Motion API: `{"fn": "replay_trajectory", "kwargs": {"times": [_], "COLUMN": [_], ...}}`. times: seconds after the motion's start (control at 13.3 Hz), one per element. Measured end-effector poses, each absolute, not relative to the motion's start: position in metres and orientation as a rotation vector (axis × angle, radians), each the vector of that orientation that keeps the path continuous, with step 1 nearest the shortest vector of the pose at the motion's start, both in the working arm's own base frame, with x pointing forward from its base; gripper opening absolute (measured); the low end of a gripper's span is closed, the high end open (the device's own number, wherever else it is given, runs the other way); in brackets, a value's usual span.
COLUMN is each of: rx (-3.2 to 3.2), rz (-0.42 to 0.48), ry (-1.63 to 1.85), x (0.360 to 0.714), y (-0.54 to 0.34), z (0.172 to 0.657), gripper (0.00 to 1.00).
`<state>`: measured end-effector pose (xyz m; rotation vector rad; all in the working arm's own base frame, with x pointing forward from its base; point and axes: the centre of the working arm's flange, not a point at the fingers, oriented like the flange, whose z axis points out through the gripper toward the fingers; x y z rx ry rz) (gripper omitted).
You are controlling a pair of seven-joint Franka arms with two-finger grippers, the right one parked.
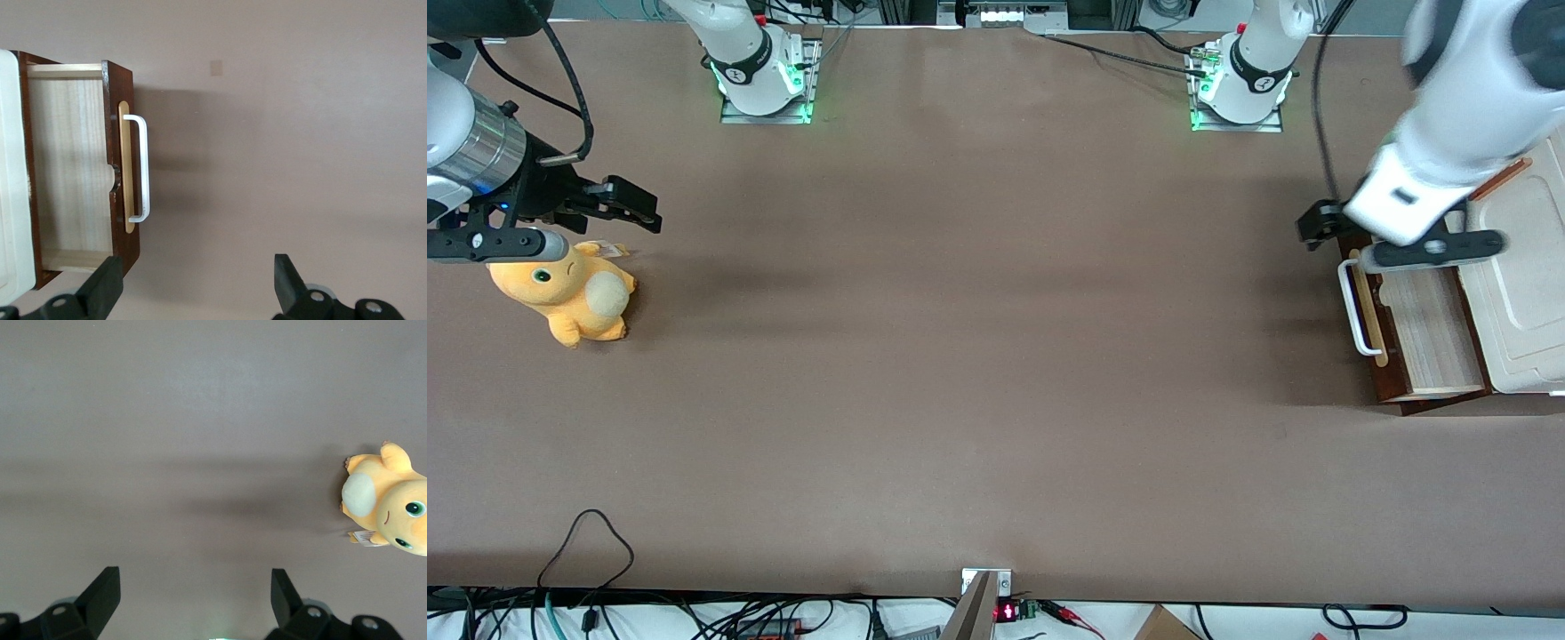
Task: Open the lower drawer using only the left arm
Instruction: 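Open the left gripper and lift it away from the handle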
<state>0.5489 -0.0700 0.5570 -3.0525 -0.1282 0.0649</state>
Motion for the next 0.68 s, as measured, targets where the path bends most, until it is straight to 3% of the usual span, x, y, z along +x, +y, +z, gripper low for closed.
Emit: {"fn": "replay_trajectory", "kwargs": {"times": [0.68], "rx": [-3.121], "rz": [0.022], "ry": [-0.060], "x": [0.551], "y": [-0.043], "z": [0.578], "gripper": [1.00]}}
